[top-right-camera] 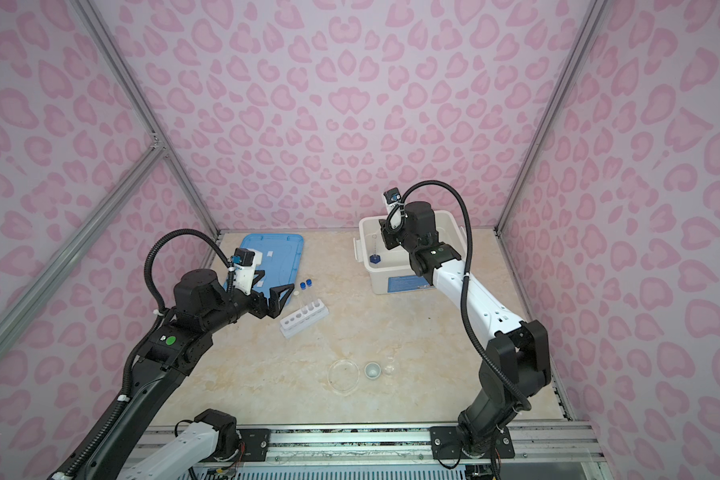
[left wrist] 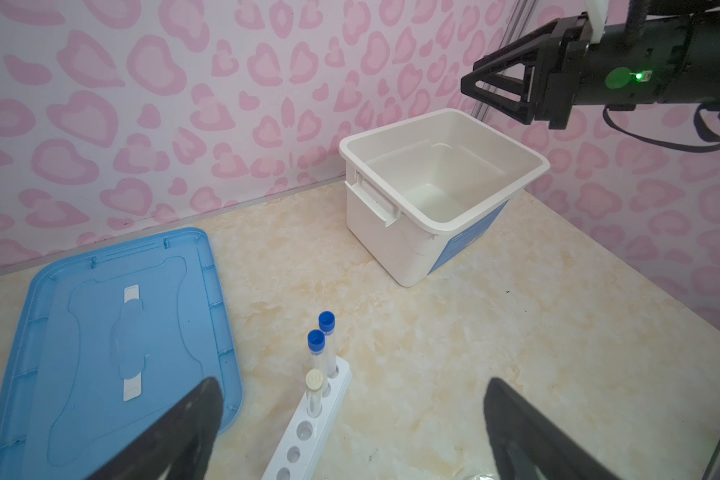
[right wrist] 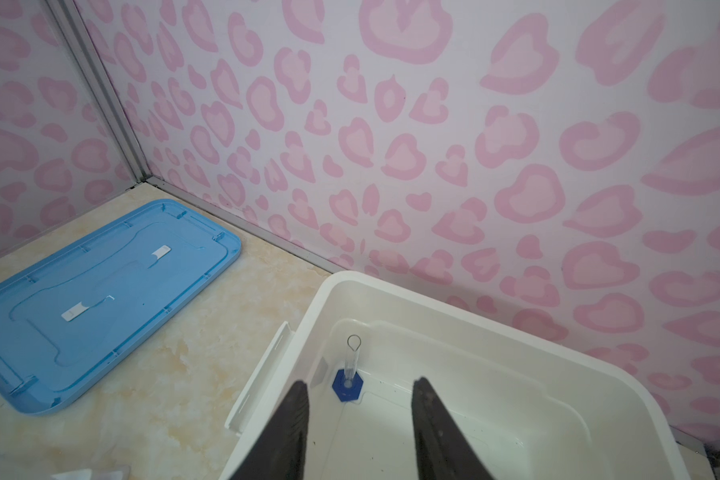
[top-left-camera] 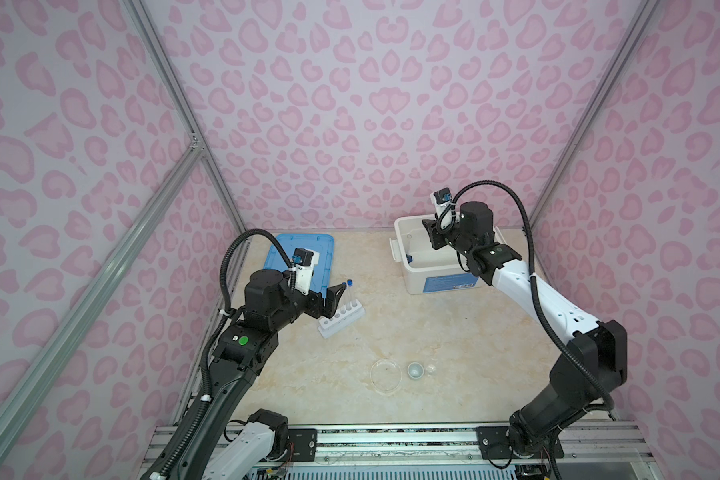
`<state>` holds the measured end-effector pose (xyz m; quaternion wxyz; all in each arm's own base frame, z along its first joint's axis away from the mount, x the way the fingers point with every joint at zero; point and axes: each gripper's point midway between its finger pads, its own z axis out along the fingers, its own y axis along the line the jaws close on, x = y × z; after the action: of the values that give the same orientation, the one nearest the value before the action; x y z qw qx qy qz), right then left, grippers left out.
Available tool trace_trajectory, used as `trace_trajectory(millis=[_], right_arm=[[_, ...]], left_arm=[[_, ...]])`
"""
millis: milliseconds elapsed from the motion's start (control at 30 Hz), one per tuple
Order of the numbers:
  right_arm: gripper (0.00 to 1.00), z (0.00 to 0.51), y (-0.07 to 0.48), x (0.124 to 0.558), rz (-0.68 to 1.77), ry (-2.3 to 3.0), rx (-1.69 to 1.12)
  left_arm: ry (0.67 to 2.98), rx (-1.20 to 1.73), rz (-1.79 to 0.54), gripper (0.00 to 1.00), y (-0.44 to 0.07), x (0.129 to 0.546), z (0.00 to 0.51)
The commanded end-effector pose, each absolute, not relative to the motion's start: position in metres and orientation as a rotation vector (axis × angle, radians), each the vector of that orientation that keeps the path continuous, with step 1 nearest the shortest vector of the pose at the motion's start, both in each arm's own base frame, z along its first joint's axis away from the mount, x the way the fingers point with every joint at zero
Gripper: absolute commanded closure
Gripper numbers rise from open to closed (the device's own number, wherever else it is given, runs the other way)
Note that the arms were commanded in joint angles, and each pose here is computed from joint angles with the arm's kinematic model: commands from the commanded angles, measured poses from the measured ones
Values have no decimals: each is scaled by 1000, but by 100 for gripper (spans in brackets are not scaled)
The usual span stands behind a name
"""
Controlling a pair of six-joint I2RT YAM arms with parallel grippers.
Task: Organize the chemistry lab equipment
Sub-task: 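Move the right gripper from the bin toward the clear glass petri dish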
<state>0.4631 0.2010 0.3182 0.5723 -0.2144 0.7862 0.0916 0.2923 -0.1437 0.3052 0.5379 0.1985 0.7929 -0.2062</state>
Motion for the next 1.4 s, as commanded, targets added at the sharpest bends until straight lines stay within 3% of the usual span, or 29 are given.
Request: trace_trajectory(millis=[0, 367, 600, 1067, 1367], right_arm=[[59, 297, 192, 434, 188, 1938, -504], [59, 251, 201, 307, 151, 2180, -668], [63, 203, 238, 248, 272, 2311, -787], [70, 103, 293, 219, 209, 2471, -1068], [71, 67, 317, 200, 266, 2502, -1228]], left_arm=[[1837, 516, -530, 1, -153, 294, 311], [1853, 583, -584, 1, -169, 291, 296], [1857, 580, -590, 1, -170, 288, 289], [1841, 545, -573, 1, -165, 286, 295], [1840, 539, -556, 1, -162, 286, 295]])
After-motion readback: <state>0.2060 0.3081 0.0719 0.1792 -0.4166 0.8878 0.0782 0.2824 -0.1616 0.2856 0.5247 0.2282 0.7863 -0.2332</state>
